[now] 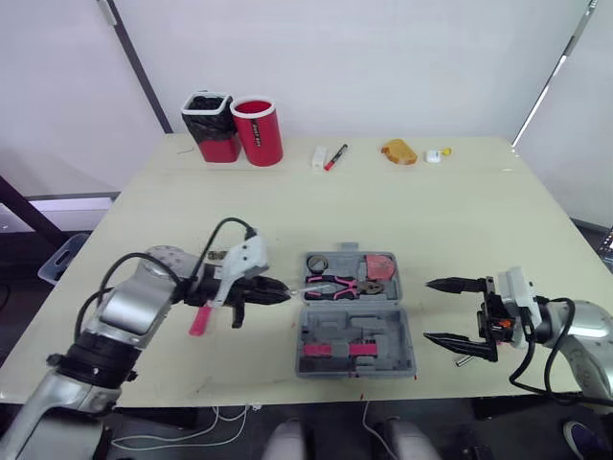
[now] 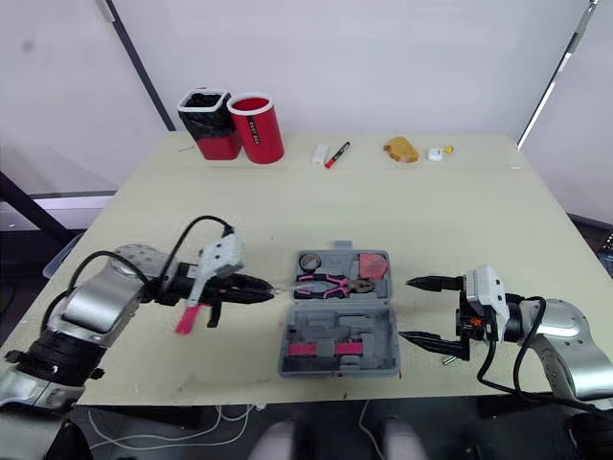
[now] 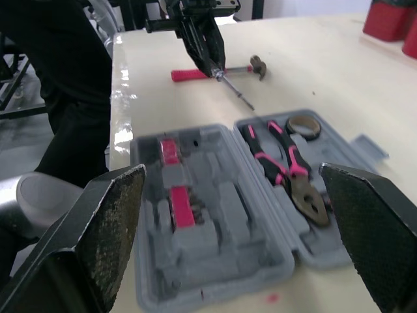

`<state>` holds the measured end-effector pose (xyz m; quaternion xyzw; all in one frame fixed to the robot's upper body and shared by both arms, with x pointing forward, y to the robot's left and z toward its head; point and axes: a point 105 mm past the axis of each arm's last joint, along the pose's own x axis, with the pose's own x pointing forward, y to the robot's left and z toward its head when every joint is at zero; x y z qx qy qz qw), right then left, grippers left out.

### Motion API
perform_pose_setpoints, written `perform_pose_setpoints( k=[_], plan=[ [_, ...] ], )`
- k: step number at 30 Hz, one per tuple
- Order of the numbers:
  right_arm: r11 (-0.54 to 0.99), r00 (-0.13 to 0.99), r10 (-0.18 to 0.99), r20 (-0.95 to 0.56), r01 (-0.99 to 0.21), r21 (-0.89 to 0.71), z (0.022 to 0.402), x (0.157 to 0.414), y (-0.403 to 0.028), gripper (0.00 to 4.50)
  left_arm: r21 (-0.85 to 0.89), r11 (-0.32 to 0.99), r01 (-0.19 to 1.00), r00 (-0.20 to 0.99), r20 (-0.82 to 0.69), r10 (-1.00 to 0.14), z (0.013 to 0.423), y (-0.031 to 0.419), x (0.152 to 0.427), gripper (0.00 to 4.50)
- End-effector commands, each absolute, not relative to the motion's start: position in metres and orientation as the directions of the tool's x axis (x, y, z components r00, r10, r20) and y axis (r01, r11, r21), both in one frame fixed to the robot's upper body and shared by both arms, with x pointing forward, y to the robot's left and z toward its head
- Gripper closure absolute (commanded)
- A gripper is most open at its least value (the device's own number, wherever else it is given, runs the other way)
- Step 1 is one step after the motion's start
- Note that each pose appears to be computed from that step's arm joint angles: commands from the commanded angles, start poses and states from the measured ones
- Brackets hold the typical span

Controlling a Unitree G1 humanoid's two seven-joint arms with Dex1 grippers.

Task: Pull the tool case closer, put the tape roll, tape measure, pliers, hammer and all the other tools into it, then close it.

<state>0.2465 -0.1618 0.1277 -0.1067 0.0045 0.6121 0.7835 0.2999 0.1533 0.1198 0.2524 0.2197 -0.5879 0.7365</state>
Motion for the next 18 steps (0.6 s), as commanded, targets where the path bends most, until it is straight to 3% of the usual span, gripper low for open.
perform_pose_setpoints(
  k=[1,6,18],
  plan=[
    [0.237,0.27,0.953,-0.138,-0.946,-0.22,0.137,0.247,-0.169,0.0,0.163,0.121,0.979,0.198,-0.64,-0.743,0.123,0.135,0.308,4.38],
    [0.258,0.294,0.947,-0.132,-0.937,-0.235,0.135,0.247,-0.168,0.0,0.138,0.019,0.99,0.107,-0.666,-0.738,0.109,0.105,0.307,4.38],
    [0.291,0.331,0.935,-0.129,-0.922,-0.257,0.138,0.246,-0.17,0.0,0.105,0.004,0.995,0.082,-0.758,-0.647,0.096,0.088,0.321,4.38]
  ],
)
